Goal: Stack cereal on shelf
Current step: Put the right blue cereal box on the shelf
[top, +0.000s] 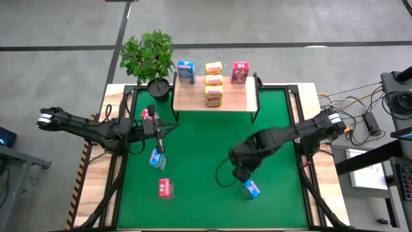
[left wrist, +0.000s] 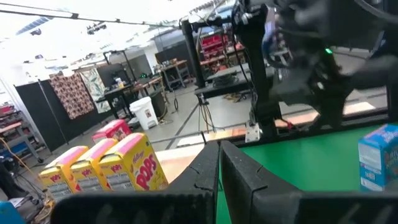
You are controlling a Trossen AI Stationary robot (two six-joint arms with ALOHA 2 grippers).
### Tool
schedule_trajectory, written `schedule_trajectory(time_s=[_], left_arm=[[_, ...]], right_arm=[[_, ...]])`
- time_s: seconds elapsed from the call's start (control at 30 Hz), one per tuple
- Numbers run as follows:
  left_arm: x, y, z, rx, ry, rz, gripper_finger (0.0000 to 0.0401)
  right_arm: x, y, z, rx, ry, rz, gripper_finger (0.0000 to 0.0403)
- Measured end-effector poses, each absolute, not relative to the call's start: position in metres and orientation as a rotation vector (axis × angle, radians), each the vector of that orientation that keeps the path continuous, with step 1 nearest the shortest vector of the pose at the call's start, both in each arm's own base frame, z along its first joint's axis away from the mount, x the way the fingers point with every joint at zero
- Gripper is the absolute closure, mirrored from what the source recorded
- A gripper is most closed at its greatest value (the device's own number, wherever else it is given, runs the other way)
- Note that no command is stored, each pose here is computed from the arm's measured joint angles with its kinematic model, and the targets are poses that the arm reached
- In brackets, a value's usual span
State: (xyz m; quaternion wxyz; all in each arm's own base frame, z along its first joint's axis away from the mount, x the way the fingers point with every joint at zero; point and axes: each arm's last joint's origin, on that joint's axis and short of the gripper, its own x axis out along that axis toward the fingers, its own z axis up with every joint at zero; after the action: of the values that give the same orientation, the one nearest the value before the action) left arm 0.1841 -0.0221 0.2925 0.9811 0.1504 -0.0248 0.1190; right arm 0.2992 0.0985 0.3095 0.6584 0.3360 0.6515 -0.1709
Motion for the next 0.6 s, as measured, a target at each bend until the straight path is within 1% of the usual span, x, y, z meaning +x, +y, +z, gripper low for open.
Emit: schedule_trajectory(time_s=[0.07,0.17,0.27,0.4,0.6], left_arm=[[0.184,-0.022,0.294,0.299,-0.063,0.242,0.0401],[0.184,-0.022,0.295,0.296,-0.072,0.243,0.0401],[0.184,-0.022,0.295,0.297,-0.073,0.243,0.0401],[0.184,-0.022,0.296,0.310,-0.084,0.246,0.0401],[0.183,-0.022,0.298,0.352,-0.101,0.253,0.0401]], right_arm=[[0.296,0.109,0.305,0.802,1.518,-0.458,0.0394],[0.291,0.123,0.300,0.823,1.566,-0.502,0.0388],[0.288,0.134,0.299,0.832,1.572,-0.515,0.0368],[0.285,0.143,0.298,0.854,1.574,-0.547,0.0314],[0.286,0.153,0.298,0.912,1.537,-0.540,0.0208]])
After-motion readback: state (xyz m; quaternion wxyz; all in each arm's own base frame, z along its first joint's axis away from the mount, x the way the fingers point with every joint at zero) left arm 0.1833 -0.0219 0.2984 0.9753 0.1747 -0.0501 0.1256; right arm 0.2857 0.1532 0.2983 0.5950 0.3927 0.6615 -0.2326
